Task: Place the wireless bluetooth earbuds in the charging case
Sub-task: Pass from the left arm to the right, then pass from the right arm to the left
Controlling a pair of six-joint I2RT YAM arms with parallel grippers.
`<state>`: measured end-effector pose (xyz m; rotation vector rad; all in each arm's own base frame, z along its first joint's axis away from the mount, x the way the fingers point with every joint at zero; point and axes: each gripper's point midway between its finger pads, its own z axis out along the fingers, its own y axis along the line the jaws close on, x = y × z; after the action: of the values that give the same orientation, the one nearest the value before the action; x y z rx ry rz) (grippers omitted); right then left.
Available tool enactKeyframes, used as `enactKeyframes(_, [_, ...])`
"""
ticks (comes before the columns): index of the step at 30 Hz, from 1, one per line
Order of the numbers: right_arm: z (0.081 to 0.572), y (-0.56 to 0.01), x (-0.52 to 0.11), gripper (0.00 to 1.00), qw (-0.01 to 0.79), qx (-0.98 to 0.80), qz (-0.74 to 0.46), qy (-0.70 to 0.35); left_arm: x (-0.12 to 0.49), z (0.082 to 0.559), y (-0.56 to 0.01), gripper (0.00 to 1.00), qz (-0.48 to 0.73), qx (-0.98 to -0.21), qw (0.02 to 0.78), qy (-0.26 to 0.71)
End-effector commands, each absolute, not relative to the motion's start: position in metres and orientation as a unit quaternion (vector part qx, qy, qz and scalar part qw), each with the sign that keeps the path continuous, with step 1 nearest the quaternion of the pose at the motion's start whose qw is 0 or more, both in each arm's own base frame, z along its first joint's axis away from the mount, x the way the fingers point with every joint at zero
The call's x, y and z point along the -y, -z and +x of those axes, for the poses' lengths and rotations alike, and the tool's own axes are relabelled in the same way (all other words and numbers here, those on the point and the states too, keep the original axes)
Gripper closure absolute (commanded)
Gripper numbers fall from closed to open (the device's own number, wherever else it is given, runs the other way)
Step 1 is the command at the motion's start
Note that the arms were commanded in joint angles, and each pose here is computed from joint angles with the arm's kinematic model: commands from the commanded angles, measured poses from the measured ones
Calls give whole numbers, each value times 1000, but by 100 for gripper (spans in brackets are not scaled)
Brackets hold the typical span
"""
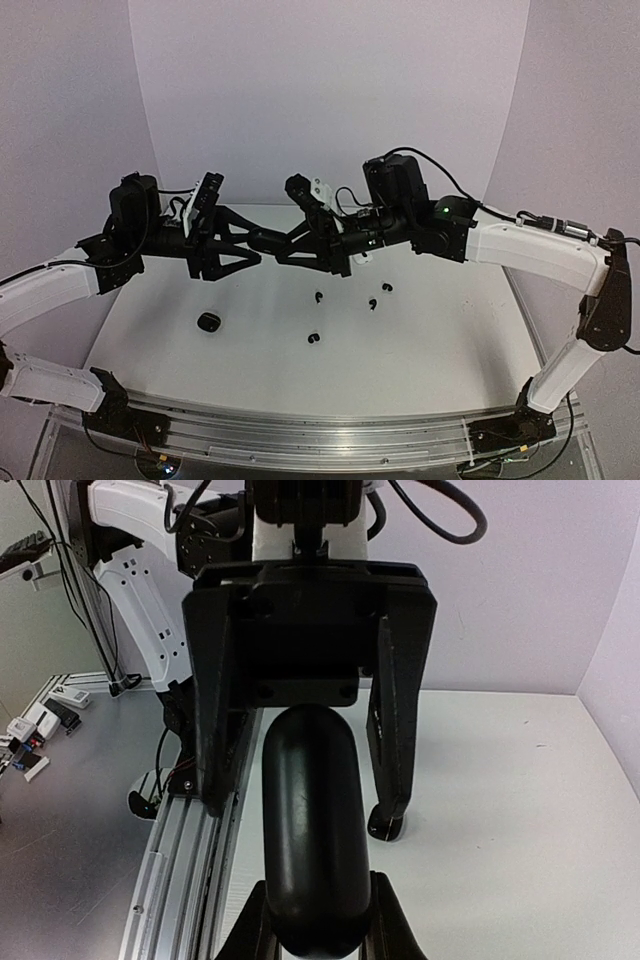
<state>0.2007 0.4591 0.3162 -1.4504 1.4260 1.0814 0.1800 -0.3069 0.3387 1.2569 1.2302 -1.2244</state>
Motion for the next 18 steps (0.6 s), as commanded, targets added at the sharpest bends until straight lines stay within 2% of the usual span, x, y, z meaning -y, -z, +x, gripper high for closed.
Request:
enactKeyframes(1, [196, -351, -459, 100, 442, -527, -575, -442, 309, 174, -353, 51, 520, -465, 496, 517])
enactKeyframes(5, [194, -358, -459, 100, 449, -522, -571, -448, 311, 173, -351, 54, 525, -456, 493, 523])
enactKeyframes(10, [197, -352, -460, 100, 447, -528, -569, -444, 314, 175, -349, 64, 528, -456, 484, 528])
enactKeyframes(18, [198, -359, -461, 100, 457, -521, -571, -441, 314, 178, -341, 61, 521, -475, 476, 526])
